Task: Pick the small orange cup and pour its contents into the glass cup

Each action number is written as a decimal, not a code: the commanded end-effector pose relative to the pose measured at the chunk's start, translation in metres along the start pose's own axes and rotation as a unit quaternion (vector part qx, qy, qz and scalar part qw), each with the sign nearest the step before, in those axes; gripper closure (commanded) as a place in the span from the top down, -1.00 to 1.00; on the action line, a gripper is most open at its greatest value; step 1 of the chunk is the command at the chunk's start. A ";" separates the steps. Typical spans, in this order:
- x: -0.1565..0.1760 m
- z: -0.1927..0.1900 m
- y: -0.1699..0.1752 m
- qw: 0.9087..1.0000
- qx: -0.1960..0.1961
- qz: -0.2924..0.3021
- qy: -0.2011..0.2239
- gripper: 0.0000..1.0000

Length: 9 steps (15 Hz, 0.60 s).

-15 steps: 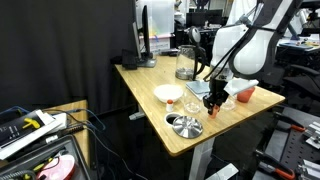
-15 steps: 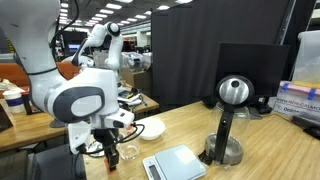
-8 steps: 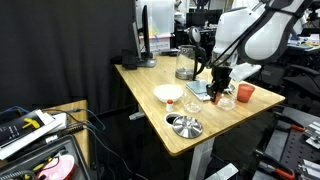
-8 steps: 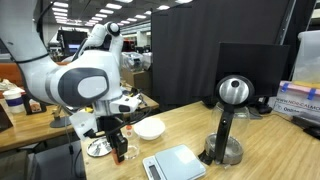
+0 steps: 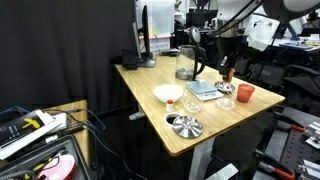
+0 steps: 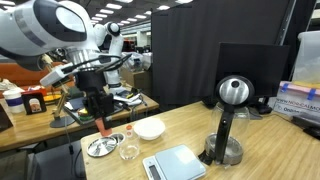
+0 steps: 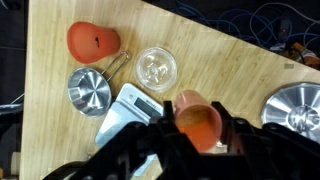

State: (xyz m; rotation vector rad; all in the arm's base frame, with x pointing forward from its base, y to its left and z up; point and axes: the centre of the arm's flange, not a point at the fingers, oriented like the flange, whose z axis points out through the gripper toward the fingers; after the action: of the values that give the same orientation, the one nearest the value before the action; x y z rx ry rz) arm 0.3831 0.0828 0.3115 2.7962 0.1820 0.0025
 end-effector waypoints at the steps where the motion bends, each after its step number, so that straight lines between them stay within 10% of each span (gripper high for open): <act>1: 0.008 -0.032 -0.006 0.999 -0.039 -0.033 -0.013 -0.67; 7: 0.010 -0.012 -0.015 0.999 -0.032 -0.028 -0.020 -0.67; 8: 0.008 -0.019 -0.017 0.999 -0.038 -0.029 -0.020 -0.17; 9: 0.008 -0.015 -0.017 0.999 -0.038 -0.029 -0.024 -0.17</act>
State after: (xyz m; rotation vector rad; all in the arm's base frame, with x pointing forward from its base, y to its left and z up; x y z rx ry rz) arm 0.3892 0.1043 0.3193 2.7122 0.2447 -0.0717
